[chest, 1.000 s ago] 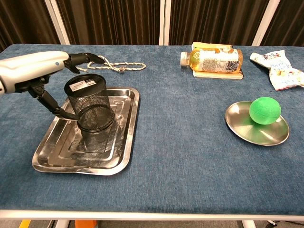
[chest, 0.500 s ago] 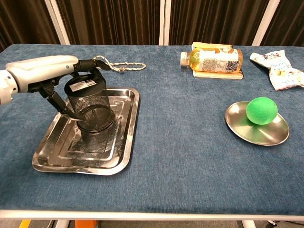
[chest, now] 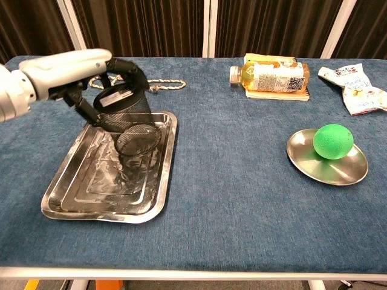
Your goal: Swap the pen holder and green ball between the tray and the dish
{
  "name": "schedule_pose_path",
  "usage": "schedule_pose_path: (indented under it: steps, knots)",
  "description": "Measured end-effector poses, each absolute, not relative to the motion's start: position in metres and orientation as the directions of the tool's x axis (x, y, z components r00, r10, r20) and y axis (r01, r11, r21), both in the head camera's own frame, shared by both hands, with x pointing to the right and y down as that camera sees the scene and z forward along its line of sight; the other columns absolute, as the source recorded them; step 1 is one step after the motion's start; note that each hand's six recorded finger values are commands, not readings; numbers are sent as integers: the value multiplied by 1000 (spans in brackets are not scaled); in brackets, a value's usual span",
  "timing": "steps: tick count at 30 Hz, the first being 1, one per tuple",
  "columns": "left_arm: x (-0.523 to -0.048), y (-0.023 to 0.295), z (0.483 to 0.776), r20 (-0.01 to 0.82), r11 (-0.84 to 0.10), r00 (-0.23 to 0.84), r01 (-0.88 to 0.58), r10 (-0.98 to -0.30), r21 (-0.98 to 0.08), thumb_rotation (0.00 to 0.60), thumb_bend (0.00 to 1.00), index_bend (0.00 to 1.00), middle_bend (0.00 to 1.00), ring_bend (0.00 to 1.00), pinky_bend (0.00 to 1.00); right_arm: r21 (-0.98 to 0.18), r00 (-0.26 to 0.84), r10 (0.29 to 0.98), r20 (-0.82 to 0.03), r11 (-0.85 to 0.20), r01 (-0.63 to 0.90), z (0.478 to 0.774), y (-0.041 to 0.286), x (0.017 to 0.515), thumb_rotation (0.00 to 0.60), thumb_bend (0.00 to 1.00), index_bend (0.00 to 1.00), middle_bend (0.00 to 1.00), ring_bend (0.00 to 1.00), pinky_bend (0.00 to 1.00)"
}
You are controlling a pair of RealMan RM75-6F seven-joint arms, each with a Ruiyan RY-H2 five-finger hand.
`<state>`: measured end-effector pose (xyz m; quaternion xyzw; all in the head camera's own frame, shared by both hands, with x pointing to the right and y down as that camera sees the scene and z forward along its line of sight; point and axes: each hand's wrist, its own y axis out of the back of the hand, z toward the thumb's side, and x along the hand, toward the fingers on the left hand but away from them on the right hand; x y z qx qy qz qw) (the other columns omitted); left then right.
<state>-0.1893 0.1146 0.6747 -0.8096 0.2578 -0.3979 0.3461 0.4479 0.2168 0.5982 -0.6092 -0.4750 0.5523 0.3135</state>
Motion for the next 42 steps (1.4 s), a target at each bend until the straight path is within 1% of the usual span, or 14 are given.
schedule_pose_path:
  steps: [9,15,21,27,37,40,42]
  knots:
    - [-154,95,657,405,-600,619,-137,-673,-788,600,180,318,351,247,441,-911,-67,930,-362,-337,236,594,216,451,600,50,0,0,0,0]
    - [-116,74,649,370,-584,681,-105,-632,-805,600,181,315,351,248,440,-915,-77,935,-347,-320,244,591,217,454,600,50,0,0,0,0]
    - [-84,66,664,388,-615,709,-82,-589,-784,600,209,312,351,247,439,-918,-93,936,-340,-309,249,589,218,462,600,50,0,0,0,0]
    - [-62,60,681,398,-634,715,-83,-576,-769,600,221,308,350,247,437,-917,-104,934,-341,-307,254,590,221,467,600,52,0,0,0,0]
    - [-50,56,706,430,-658,707,-67,-561,-750,600,223,309,345,245,434,-916,-121,931,-345,-306,261,593,222,474,600,52,0,0,0,0]
    - [-47,57,709,434,-667,712,-65,-552,-742,600,220,267,303,227,432,-915,-122,930,-347,-307,263,594,222,474,600,52,0,0,0,0]
    - [-45,58,710,435,-671,715,-64,-547,-739,600,215,222,250,210,431,-914,-122,930,-347,-306,264,594,222,474,600,52,0,0,0,0]
